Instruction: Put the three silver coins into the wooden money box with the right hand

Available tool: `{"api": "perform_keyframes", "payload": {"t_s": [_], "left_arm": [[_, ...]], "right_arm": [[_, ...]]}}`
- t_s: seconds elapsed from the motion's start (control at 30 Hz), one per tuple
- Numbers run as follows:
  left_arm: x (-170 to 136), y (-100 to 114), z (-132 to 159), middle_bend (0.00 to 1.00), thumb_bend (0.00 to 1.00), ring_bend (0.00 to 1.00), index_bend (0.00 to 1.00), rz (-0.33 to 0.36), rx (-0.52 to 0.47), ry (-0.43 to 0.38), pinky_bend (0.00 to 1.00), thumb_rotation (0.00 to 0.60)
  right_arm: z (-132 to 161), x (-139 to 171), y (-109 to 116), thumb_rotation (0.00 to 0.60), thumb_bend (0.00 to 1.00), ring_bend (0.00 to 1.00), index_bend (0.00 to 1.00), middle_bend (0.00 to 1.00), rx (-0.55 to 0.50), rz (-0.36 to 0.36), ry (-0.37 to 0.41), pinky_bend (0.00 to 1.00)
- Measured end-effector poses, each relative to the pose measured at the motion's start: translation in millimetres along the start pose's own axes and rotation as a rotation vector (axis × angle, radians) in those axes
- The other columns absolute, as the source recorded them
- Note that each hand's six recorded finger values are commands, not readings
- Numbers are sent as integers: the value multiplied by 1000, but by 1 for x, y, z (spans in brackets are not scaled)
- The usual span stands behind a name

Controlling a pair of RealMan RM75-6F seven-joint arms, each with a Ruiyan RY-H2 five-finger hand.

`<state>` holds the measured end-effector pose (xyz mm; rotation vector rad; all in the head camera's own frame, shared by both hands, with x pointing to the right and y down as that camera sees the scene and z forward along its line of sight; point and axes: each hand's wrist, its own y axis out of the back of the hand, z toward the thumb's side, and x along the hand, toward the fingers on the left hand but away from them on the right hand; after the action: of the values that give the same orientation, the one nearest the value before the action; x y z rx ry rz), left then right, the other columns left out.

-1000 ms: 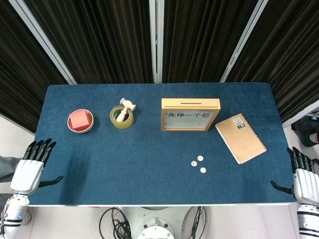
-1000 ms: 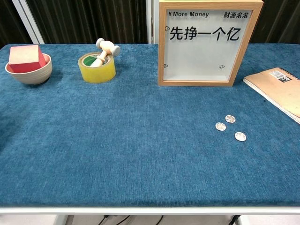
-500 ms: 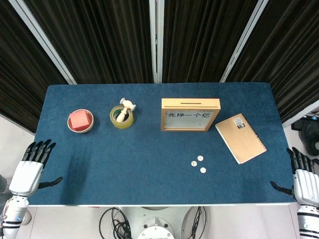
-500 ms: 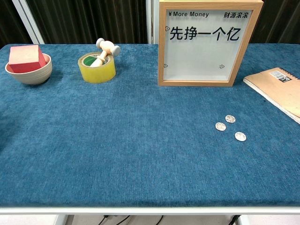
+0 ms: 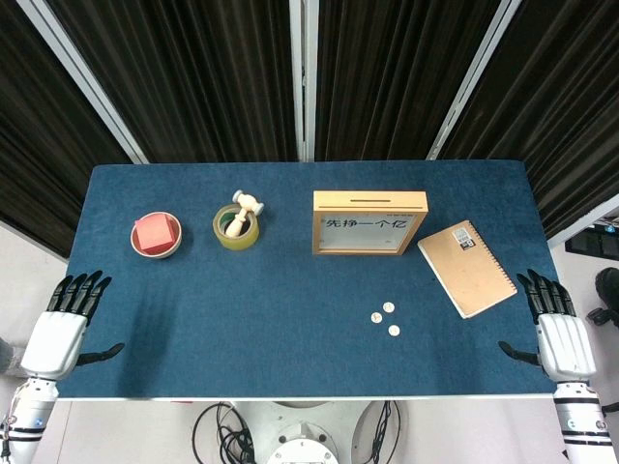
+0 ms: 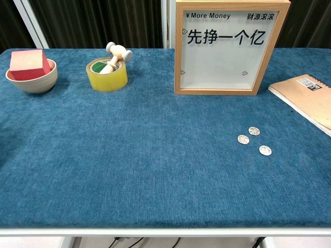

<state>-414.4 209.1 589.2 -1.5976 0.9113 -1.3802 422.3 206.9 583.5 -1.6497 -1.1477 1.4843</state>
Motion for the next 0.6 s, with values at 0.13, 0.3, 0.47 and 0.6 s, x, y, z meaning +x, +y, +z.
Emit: {"api": "perform_keyframes", "payload": {"t_s": [0.13,0.3,0.47,0.6], "left_arm": [[-1,-3,0,0,23,0,8,-11,2,0,0,468],[-1,-6,1,0,23,0,8,-16,1,1,0,467],[0,-5,0,0,24,0,8,-3,-6,-4,0,467],[1,-6,1,0,23,0,8,-5,-2,-4,0,467]], "right_arm": [[17,-10,-6,600,7,0,0,0,5,29,70,0],[43,-26,-16,600,31,0,0,0,32,60,180,0],[68,-39,-30,600,59,0,0,0,52,100,257,0],[86,-46,-46,600,63,0,25,0,74,153,317,0]]}}
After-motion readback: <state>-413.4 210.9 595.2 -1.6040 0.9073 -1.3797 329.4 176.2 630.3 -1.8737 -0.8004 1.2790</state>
